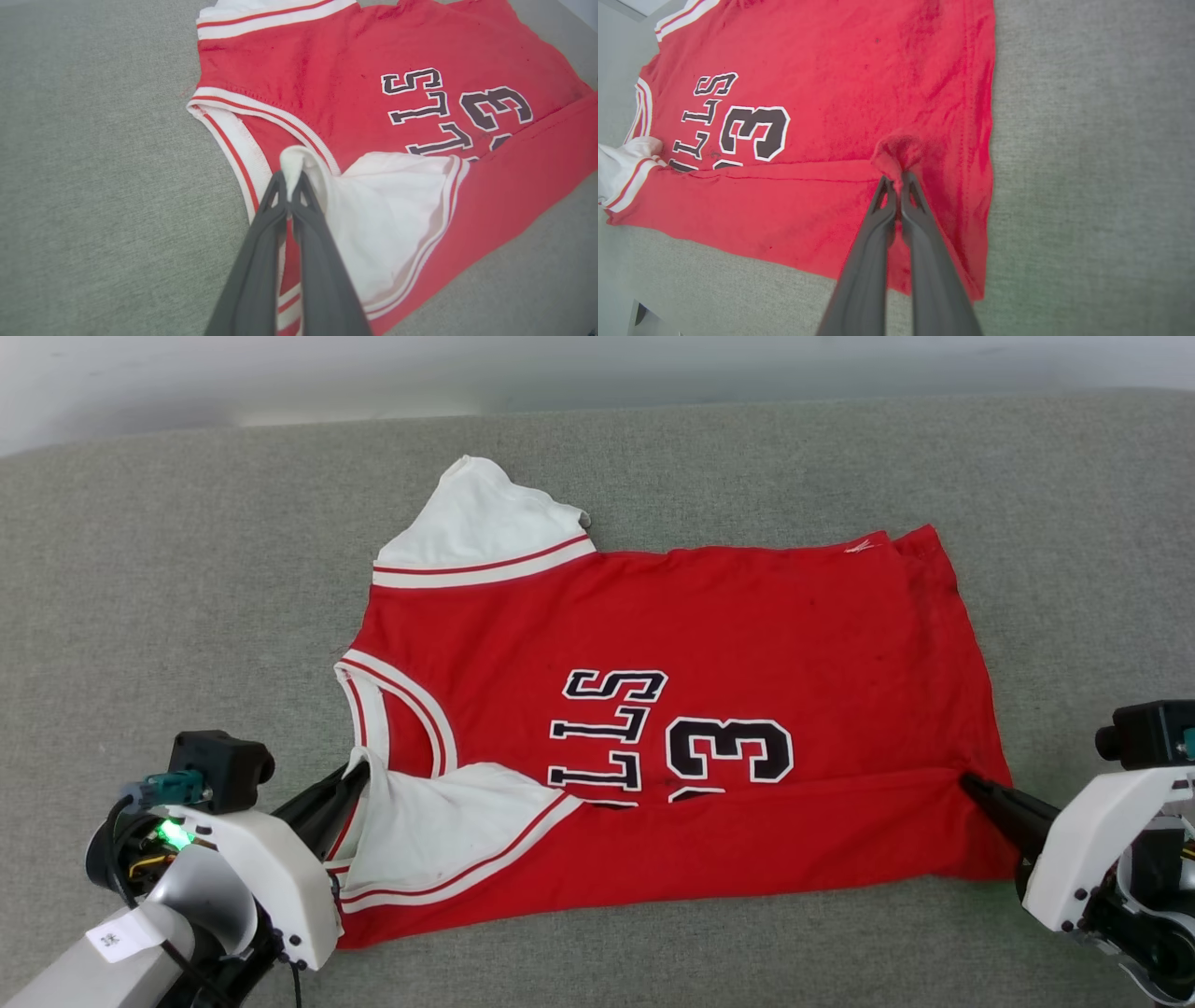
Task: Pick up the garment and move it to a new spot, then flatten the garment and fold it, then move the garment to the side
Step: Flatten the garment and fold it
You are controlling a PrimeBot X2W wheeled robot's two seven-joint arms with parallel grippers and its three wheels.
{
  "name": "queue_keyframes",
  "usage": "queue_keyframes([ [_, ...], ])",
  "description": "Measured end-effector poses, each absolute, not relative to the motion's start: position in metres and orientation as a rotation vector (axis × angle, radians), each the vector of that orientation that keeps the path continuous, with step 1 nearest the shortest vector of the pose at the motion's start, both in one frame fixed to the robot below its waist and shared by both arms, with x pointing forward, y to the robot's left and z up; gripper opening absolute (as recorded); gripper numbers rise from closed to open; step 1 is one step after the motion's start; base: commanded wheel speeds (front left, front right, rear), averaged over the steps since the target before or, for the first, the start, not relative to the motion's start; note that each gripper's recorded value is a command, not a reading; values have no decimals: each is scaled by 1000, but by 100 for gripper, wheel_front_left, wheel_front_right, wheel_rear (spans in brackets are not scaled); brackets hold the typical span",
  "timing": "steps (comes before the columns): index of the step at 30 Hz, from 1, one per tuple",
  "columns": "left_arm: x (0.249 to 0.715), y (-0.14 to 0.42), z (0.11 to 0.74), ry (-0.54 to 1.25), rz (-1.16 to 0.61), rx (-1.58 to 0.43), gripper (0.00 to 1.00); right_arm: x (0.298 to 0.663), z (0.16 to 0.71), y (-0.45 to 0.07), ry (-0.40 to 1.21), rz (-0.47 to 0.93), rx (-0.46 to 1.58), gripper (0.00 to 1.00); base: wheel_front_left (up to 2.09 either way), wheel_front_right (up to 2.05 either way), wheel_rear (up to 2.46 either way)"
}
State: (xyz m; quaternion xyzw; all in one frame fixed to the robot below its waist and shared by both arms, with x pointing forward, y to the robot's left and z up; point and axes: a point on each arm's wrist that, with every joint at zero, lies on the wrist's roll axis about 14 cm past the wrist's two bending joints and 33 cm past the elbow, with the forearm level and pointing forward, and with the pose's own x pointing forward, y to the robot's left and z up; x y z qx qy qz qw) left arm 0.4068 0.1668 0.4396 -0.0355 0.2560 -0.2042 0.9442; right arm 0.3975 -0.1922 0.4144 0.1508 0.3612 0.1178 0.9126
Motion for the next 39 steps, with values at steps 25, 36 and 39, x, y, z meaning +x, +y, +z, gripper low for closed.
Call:
queue_keyframes([
  [25, 387, 187, 437, 562, -153, -76, 100, 390, 434, -203, 757, 210, 23, 100, 0, 0, 0],
  [36, 333, 176, 425, 765, -142, -66, 100, 353, 431, -202, 855, 141, 72, 100, 0, 0, 0],
  [39, 326, 175, 417, 808, -137, -76, 100, 348, 430, -204, 870, 122, 84, 100, 0, 0, 0],
])
